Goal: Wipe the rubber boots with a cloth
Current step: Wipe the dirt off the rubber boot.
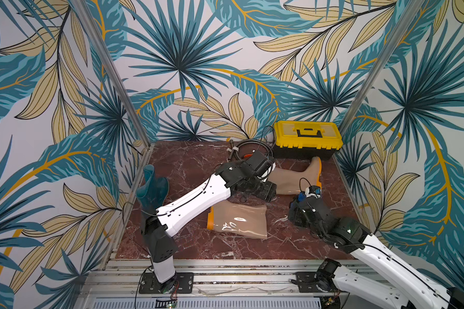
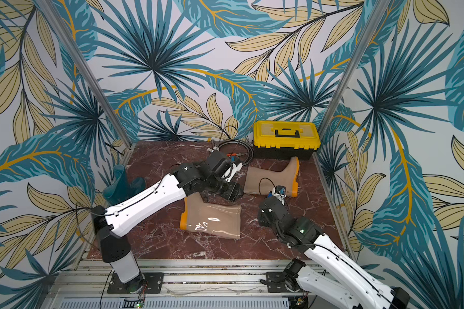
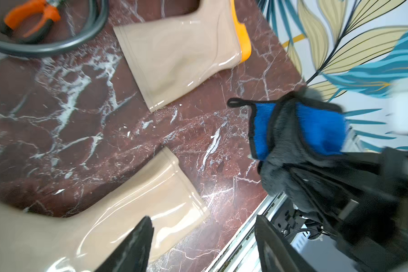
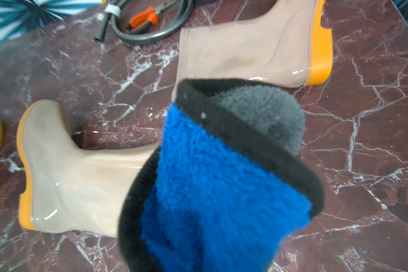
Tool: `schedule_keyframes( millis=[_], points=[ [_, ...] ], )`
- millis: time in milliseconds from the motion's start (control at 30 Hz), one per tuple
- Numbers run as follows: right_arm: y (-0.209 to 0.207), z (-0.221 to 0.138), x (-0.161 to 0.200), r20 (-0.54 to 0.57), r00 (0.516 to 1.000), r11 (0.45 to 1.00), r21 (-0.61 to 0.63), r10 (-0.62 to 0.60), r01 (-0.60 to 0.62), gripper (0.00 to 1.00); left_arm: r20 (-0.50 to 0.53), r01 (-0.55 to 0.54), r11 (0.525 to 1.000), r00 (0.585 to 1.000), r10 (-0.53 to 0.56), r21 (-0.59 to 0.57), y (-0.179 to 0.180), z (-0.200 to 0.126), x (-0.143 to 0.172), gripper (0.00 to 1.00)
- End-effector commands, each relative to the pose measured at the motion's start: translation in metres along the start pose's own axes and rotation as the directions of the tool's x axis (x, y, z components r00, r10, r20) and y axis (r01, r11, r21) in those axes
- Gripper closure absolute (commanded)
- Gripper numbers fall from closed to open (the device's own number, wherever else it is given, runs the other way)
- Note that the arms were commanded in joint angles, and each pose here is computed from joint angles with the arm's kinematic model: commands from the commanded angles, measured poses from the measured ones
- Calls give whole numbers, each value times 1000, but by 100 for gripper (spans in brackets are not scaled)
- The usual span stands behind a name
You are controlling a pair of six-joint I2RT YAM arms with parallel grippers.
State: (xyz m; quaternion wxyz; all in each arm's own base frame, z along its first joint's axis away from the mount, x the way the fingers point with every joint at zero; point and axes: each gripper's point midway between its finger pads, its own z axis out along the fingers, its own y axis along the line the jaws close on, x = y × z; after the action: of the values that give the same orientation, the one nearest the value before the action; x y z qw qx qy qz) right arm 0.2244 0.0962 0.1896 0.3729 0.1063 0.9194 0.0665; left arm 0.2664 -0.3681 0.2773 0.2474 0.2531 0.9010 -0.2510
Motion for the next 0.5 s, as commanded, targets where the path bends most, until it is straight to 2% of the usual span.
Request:
schedule_keyframes(
  millis=[0,100,167,233,333,400,467],
  points=[
    [16,15,-3,-16,1000,1000,-6,-5,4,100,84,2,999,996,3,-53,19,-44,1,27],
    [37,24,-8,-34,999,999,-48,-11,10,100,124,117,980,988,-97,-164,69,-64,18,24],
    [56,31,-11,-51,999,996,-89,-18,14,100,125,229,944,971,-204,-237,114,-67,41,23],
    [76,40,-9,-92,995,990,-136,-40,28,100,104,296,914,955,-278,-278,150,-61,67,24],
    [101,54,2,-191,978,982,-181,-82,47,100,71,401,874,915,-398,-274,192,-48,108,24],
    [114,64,9,-246,965,978,-203,-93,43,100,56,451,860,891,-451,-238,203,-38,127,24],
    [129,72,15,-282,955,971,-238,-95,26,100,42,462,867,885,-463,-185,200,-26,137,24]
  ],
)
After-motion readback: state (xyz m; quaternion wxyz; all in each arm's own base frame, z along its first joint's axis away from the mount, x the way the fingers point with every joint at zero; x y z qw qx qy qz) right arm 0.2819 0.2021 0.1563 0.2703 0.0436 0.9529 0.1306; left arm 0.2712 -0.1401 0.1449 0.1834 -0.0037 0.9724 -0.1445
